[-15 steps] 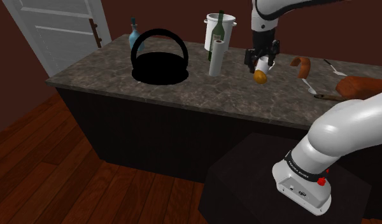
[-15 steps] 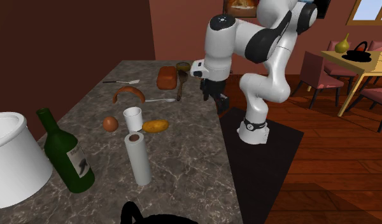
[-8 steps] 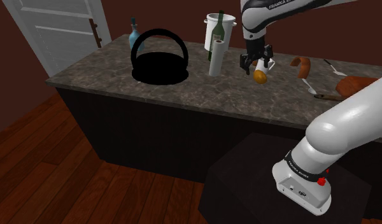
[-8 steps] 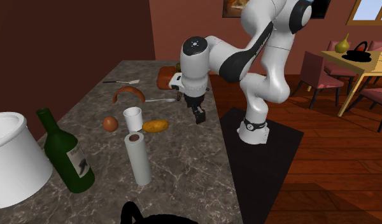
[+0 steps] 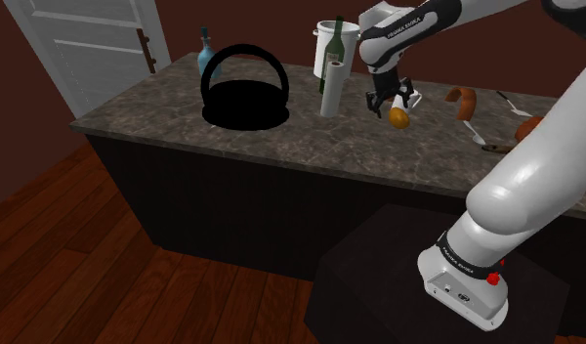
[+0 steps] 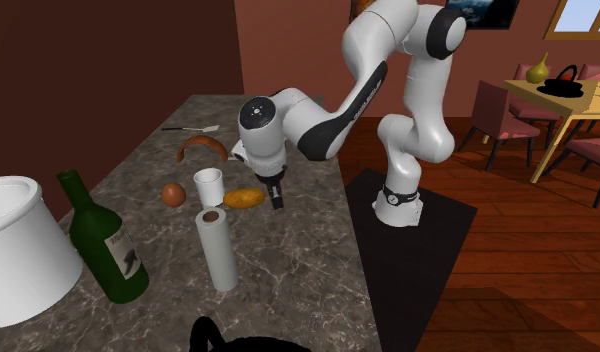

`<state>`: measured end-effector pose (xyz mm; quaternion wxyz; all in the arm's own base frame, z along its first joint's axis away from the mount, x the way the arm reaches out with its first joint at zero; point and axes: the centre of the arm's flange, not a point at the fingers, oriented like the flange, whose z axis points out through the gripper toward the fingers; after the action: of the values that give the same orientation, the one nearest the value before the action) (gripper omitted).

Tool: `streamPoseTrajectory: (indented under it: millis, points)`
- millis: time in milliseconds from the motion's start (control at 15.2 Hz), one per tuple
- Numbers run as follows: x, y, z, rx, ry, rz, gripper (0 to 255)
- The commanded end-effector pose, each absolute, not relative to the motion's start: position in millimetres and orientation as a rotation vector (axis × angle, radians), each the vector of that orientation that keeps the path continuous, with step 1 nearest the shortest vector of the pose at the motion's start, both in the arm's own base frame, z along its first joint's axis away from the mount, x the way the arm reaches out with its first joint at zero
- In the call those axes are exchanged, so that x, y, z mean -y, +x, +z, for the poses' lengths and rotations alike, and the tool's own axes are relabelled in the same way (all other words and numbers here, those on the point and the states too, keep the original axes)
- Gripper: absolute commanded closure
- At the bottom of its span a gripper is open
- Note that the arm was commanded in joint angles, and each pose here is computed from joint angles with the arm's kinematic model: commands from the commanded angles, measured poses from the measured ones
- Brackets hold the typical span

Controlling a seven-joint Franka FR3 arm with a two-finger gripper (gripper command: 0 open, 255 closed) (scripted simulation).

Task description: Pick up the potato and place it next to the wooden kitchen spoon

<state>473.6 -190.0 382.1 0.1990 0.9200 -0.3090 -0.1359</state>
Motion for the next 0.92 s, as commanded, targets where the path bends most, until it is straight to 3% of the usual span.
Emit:
streamPoseTrajectory:
  millis: [0, 858]
  points:
    - [213.8, 485.0, 369.6, 0.913, 2.525, -0.391, 0]
    - [280.5, 486.7, 307.1, 1.021, 2.41, -0.414, 0]
